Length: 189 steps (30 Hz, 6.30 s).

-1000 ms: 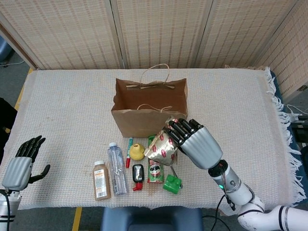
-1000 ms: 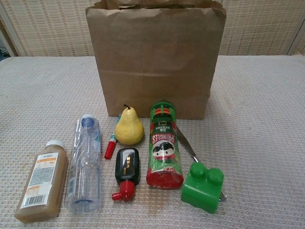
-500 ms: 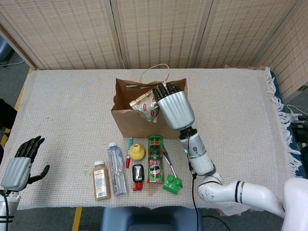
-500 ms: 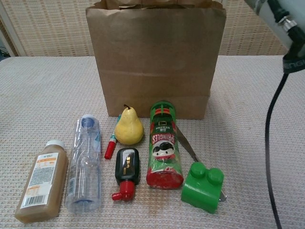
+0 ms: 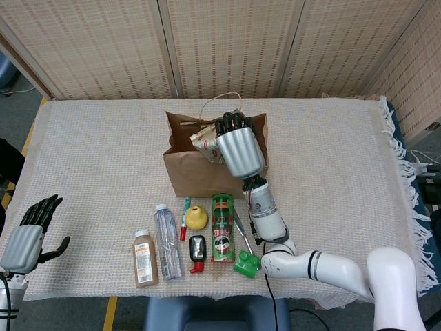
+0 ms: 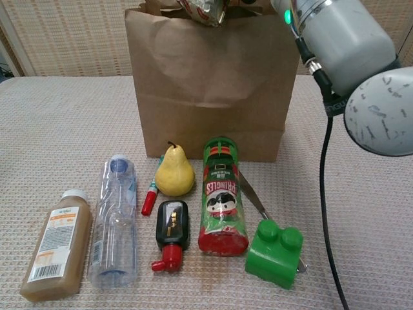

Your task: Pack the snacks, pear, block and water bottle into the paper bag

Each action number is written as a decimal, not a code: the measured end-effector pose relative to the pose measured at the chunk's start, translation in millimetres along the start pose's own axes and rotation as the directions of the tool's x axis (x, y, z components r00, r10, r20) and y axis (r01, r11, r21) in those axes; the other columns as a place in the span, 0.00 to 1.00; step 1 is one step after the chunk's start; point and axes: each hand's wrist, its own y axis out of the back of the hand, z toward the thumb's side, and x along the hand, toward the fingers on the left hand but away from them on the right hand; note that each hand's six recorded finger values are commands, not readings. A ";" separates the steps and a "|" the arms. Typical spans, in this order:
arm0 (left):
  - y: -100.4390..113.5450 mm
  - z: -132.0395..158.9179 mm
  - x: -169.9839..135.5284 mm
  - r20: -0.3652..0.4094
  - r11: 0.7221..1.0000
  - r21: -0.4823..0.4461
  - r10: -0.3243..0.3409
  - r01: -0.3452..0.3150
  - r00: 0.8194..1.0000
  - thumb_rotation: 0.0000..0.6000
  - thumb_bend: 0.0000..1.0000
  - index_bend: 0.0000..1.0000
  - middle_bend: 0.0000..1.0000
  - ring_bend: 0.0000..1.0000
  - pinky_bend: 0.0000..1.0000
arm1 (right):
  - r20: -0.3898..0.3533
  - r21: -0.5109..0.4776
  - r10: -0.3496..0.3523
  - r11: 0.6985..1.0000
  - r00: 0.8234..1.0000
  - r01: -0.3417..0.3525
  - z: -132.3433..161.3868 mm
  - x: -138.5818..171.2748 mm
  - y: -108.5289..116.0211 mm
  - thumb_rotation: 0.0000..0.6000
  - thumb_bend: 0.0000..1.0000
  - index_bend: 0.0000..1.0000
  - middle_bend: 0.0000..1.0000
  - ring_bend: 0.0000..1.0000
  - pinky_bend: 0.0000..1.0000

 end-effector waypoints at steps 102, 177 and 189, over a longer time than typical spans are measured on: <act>-1.1 -2.8 4.2 -0.013 1.000 0.008 -0.002 0.002 1.000 1.00 0.34 0.00 0.00 0.00 0.07 | -0.829 0.101 0.298 0.912 0.474 -0.397 79.1 168.1 -79.6 1.00 0.00 0.00 0.06 0.00 0.12; -6.1 2.1 -1.0 -0.004 0.999 -0.006 -0.039 0.039 0.999 1.00 0.34 0.00 0.00 0.00 0.07 | 0.099 -0.435 -0.088 0.892 0.991 0.123 -23.2 6.7 29.3 1.00 0.28 0.69 0.61 0.64 0.70; -5.8 2.4 -1.8 -0.005 0.999 -0.013 -0.044 0.044 0.999 1.00 0.34 0.00 0.00 0.00 0.07 | 0.064 0.051 -0.127 0.991 0.990 0.124 -15.5 10.8 34.0 1.00 0.28 0.70 0.61 0.64 0.70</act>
